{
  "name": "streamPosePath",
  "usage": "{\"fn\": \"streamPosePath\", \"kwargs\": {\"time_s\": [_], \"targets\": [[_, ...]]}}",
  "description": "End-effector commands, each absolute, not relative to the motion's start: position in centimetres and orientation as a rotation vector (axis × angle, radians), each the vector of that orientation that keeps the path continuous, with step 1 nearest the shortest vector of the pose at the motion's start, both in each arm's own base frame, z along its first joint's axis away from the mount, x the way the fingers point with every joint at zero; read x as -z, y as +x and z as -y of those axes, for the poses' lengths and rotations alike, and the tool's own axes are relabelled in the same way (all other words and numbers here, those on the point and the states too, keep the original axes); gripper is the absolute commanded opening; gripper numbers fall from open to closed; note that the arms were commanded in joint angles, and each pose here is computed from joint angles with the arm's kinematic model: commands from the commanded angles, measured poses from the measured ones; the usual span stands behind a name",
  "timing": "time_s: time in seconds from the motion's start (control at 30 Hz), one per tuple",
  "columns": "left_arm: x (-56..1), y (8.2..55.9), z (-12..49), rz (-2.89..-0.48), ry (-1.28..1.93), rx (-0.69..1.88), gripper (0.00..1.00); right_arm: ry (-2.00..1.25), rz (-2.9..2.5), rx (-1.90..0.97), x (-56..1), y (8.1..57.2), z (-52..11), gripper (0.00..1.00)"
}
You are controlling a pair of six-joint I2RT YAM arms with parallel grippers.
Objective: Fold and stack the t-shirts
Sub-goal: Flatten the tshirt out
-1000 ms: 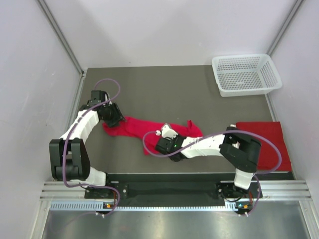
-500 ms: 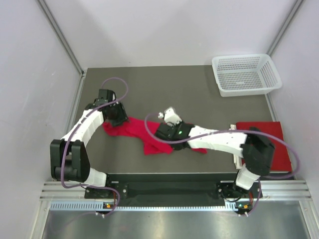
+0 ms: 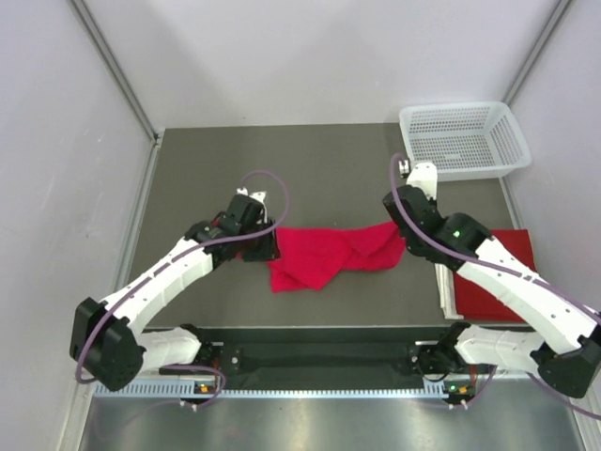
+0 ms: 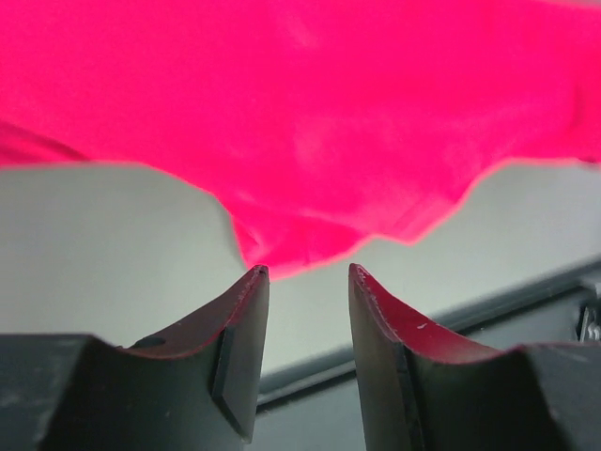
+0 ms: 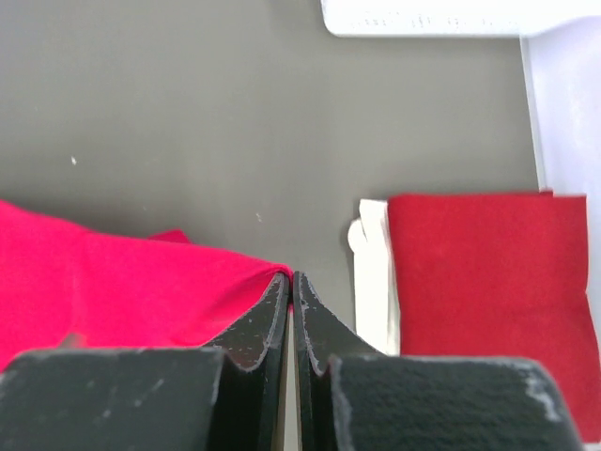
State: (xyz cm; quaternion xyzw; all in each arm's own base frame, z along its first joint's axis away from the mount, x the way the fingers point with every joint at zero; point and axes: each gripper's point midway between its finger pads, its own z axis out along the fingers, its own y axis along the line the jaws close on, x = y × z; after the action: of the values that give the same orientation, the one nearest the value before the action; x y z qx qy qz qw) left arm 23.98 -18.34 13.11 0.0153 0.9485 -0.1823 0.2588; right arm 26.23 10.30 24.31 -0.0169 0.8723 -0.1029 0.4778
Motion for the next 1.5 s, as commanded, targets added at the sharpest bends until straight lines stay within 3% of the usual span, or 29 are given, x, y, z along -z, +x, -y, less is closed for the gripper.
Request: {"fn": "streamPosePath", "kwargs": {"time_s": [0.0, 0.27, 0.5, 0.73, 0.9, 1.47], "targets": [[-13.0, 21.5, 20.8, -2.559, 0.061, 0.606, 0.44, -0.004, -2.14, 0.183, -24.3, 25.3, -9.7, 0.0], [-10.5, 18.5, 26.1, -2.513, 0.234, 0.638, 0.43, 0.024, -2.14, 0.163, -23.7, 24.7, -9.0, 0.0], [-7.6, 17.8, 28.6, -2.517, 0.275, 0.538, 0.52, 0.025, -2.125, 0.132, -23.5, 24.3, -8.8, 0.0], [-6.3, 20.2, 26.7, -2.493, 0.107, 0.313, 0.58, 0.0, -2.131, 0.122, -22.7, 24.1, -8.8, 0.0], [-8.3, 21.8, 26.2, -2.399, -0.035, 0.328, 0.57, -0.014, -2.127, 0.11, -22.4, 23.9, -8.8, 0.0], [-4.8, 22.6, 25.3, -2.455, -0.2, 0.193, 0.53, -0.019, -2.099, 0.09, -23.2, 23.8, -8.6, 0.0]]}}
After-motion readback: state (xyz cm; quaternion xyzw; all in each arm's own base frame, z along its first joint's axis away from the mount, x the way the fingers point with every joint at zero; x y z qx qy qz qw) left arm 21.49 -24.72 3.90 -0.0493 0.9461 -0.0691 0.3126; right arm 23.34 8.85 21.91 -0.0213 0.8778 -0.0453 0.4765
